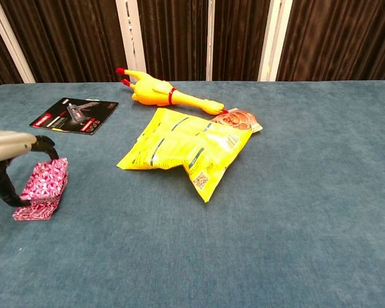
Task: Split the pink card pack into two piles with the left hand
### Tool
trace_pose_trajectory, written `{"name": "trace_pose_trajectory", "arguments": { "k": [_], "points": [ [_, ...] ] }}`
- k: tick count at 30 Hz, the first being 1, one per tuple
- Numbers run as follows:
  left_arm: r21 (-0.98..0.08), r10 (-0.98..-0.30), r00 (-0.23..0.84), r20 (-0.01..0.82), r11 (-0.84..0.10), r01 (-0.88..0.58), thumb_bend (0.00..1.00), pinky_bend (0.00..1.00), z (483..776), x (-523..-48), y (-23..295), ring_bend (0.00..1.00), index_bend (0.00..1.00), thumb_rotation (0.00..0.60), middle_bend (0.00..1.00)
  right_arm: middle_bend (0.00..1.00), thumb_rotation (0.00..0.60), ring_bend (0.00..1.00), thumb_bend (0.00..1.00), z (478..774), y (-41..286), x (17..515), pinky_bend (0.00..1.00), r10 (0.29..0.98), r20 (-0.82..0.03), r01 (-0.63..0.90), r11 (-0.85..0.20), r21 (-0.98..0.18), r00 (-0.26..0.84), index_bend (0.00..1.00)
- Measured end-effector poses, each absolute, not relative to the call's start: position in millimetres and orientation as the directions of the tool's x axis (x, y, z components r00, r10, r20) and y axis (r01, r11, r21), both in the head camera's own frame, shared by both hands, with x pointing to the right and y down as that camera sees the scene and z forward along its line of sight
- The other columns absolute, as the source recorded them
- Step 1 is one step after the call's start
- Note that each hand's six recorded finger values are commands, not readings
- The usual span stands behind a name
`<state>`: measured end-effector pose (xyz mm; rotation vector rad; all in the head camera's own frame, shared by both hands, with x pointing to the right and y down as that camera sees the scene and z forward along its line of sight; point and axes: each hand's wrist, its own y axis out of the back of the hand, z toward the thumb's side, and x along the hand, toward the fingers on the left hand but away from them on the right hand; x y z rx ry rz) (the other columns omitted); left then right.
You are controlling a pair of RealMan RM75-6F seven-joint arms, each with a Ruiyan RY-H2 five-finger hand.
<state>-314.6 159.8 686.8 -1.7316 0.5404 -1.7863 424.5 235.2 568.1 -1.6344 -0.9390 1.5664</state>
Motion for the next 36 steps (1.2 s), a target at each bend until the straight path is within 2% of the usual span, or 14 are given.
{"name": "trace_pose_trajectory", "arguments": {
  "k": [7,16,19,23,36],
  "points": [
    [-0.672,-0.679,-0.018,0.734,-0.729,0.133,0.42,0.0,675.6,-337.5,150.7,0.0,0.45,0.6,0.0,0.0,0.6,0.0,0.36,568.7,235.9,424.2,0.03,0.858,-0.513,0.045,-0.513,-0.857,0.017,0.0],
    [-0.632,-0.643,-0.071,0.763,-0.764,0.128,0.42,0.0,686.2,-377.2,165.6,0.0,0.44,0.6,0.0,0.0,0.6,0.0,0.36,569.0,236.3,423.8,0.03,0.858,-0.513,0.044,-0.513,-0.857,0.014,0.0],
    [-0.626,-0.637,-0.078,0.767,-0.769,0.13,0.4,0.0,688.7,-382.5,168.0,0.0,0.38,0.6,0.0,0.0,0.6,0.0,0.36,569.0,236.4,423.8,0.03,0.858,-0.513,0.044,-0.513,-0.857,0.014,0.0],
    [-0.617,-0.629,-0.084,0.773,-0.775,0.135,0.3,0.0,691.2,-386.6,170.5,0.0,0.26,0.6,0.0,0.0,0.6,0.0,0.36,569.1,236.3,423.8,0.03,0.858,-0.514,0.044,-0.514,-0.857,0.014,0.0],
    [-0.563,-0.585,-0.13,0.8,-0.808,0.171,0.23,0.0,690.8,-391.6,172.0,0.0,0.16,0.6,0.0,0.0,0.6,0.0,0.36,568.6,236.3,423.9,0.03,0.859,-0.511,0.046,-0.511,-0.858,0.014,0.0]
  ]
}}
